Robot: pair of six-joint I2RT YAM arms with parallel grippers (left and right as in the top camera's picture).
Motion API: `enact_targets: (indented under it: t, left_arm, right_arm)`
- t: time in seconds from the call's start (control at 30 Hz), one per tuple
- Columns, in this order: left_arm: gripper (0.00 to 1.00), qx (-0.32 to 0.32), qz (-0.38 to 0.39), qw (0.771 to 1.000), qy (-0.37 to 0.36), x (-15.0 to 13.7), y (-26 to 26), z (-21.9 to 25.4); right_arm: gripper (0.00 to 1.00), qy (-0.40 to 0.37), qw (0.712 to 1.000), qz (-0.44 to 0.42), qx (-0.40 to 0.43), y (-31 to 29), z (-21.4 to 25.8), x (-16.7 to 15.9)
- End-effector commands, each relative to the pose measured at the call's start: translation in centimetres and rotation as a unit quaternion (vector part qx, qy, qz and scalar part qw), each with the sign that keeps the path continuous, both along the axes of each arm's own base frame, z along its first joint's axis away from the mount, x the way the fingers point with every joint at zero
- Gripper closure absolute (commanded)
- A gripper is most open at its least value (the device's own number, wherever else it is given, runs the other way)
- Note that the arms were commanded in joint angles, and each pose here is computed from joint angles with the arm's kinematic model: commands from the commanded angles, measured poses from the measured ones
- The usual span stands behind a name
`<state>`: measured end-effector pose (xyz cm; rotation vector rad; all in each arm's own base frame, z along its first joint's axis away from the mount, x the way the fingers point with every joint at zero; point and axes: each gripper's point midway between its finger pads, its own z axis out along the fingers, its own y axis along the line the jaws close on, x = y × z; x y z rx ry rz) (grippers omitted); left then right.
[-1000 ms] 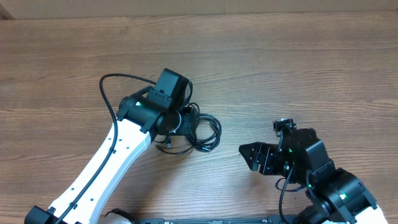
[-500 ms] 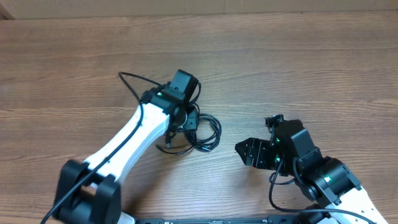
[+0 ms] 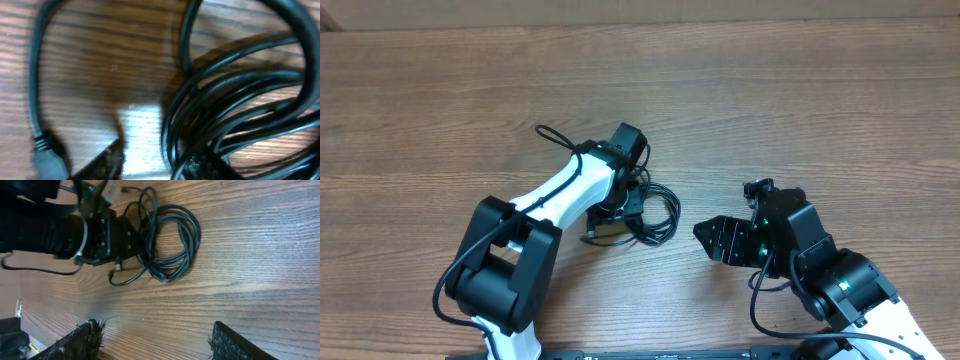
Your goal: Untangle cables
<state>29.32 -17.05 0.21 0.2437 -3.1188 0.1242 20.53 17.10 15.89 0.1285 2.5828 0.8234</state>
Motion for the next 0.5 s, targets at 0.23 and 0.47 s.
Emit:
enact_targets:
  t: [0.23, 0.47]
  left_arm:
    - [0.96, -0.023, 0.014, 0.999, 0.019, 0.1, -0.4, 0.0]
    - [0.96, -0.029, 0.043, 0.999, -0.001, 1.4, 1.6, 7.1]
  right_arm:
    - [0.29, 0.024, 0.998, 0.007, 0.061, 1.7, 1.4, -0.6]
    - [0.27, 0.074, 0.992, -0.009, 0.105, 2.6, 1.8, -1.5]
